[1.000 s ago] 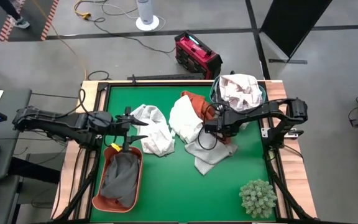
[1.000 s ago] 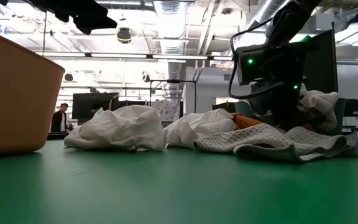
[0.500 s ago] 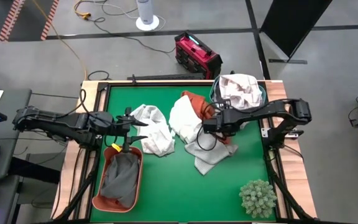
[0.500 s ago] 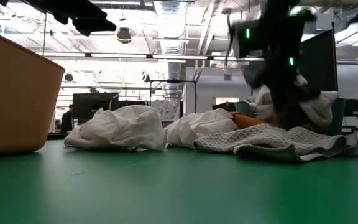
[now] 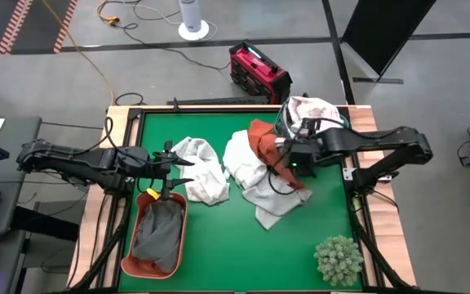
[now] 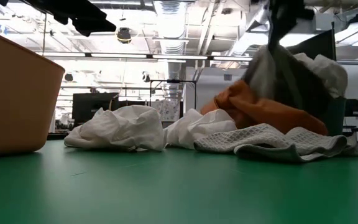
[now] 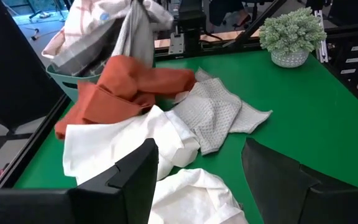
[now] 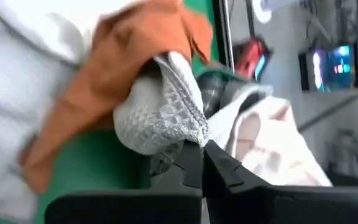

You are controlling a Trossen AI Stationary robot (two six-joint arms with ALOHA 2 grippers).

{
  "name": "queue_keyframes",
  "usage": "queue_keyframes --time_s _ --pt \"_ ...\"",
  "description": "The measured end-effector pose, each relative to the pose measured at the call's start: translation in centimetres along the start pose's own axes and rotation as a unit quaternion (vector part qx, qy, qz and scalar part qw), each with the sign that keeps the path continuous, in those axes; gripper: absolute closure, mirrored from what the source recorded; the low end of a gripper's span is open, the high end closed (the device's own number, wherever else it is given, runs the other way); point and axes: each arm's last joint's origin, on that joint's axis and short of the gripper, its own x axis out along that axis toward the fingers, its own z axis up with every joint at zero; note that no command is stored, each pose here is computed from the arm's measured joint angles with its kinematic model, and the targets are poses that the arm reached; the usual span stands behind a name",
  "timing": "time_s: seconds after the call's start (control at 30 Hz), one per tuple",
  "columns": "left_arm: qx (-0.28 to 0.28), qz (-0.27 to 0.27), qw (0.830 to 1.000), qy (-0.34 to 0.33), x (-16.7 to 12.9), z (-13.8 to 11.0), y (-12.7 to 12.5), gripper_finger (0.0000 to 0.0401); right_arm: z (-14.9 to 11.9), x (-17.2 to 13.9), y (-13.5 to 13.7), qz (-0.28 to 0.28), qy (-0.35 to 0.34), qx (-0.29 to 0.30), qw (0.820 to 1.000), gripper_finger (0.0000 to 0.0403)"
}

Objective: Sort towels by color in basket
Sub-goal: Remove the gray patterned towel from the green bin

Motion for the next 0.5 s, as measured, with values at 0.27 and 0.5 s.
queue_keyframes --time_s 0.27,0.5 --pt "0.0 0.0 1.0 0.0 0.0 0.0 0.0 0.0179 -0.1 -6.1 -3.8 -0.053 -0.127 0.077 0.988 0.0376" --pt "0.0 0.0 1.0 -0.001 0.0 0.0 0.0 0.0179 0.9 -10.8 -7.6 -0.06 -0.243 0.141 0.958 0.0382"
